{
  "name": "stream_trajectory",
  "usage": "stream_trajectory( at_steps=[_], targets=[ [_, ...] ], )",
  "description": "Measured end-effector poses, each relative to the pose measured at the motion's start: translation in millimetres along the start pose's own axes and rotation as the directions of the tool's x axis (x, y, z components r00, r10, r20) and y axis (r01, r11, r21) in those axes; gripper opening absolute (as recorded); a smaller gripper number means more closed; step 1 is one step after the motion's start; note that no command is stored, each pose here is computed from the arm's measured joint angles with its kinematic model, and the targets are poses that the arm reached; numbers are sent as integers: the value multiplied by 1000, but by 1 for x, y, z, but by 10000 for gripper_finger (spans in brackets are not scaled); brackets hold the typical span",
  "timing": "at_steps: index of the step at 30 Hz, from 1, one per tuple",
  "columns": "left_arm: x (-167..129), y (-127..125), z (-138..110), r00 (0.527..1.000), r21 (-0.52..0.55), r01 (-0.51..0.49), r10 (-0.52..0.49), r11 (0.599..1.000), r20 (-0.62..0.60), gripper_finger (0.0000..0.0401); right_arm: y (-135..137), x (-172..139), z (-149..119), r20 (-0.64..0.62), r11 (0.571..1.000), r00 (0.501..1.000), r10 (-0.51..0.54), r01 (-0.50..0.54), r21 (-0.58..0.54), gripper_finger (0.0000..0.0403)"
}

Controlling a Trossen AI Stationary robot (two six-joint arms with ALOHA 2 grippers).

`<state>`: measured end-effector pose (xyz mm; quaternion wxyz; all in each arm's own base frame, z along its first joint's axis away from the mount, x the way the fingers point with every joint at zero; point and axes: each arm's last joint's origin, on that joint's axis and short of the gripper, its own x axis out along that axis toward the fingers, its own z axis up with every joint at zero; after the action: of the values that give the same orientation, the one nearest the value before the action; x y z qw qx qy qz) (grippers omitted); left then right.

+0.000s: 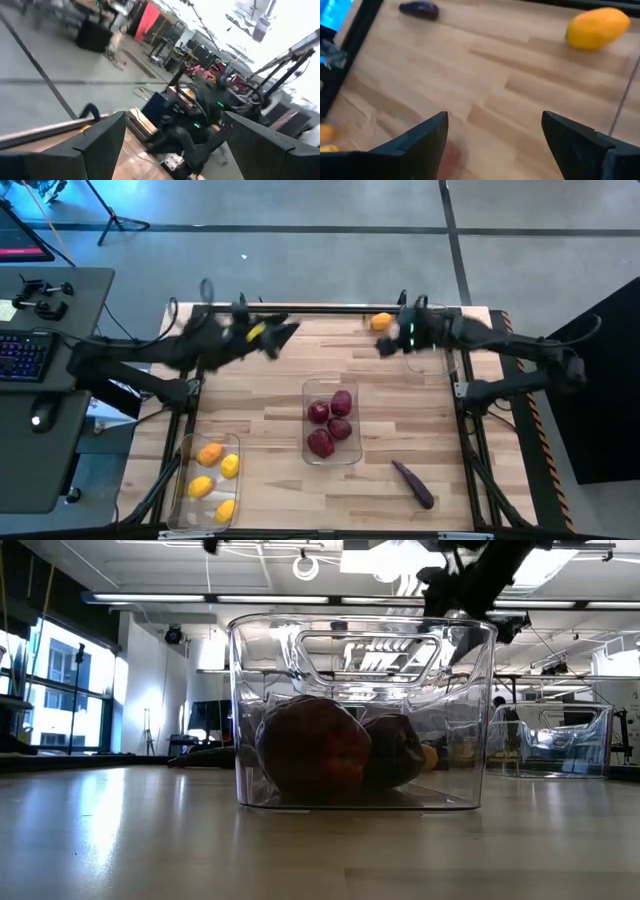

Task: Sort produce into baskets
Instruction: Put the yellow lemon into the bottom left transparent bin

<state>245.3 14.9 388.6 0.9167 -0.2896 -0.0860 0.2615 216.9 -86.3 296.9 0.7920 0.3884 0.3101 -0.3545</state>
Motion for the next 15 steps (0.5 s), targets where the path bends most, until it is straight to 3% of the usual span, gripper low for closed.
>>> stream_trajectory(
  at_steps=[5, 9, 12, 15],
  targets=[
    [50, 36, 6, 995, -135, 15, -28, 991, -98, 315, -33, 21, 54, 32, 990, 997, 76, -79, 119, 310],
    [65, 47, 15, 993, -153, 24, -41, 988, -113, 315, -52, 43, 73, 67, 973, 995, -80, 64, 222, 310],
    [70, 55, 22, 995, -98, 12, -22, 995, -96, 315, -55, 54, 77, 76, 923, 989, -126, 89, 373, 310],
    [72, 63, 34, 998, -62, -4, 0, 998, -63, 315, -57, 69, 74, 33, 840, 989, -144, 104, 533, 310]
  ],
)
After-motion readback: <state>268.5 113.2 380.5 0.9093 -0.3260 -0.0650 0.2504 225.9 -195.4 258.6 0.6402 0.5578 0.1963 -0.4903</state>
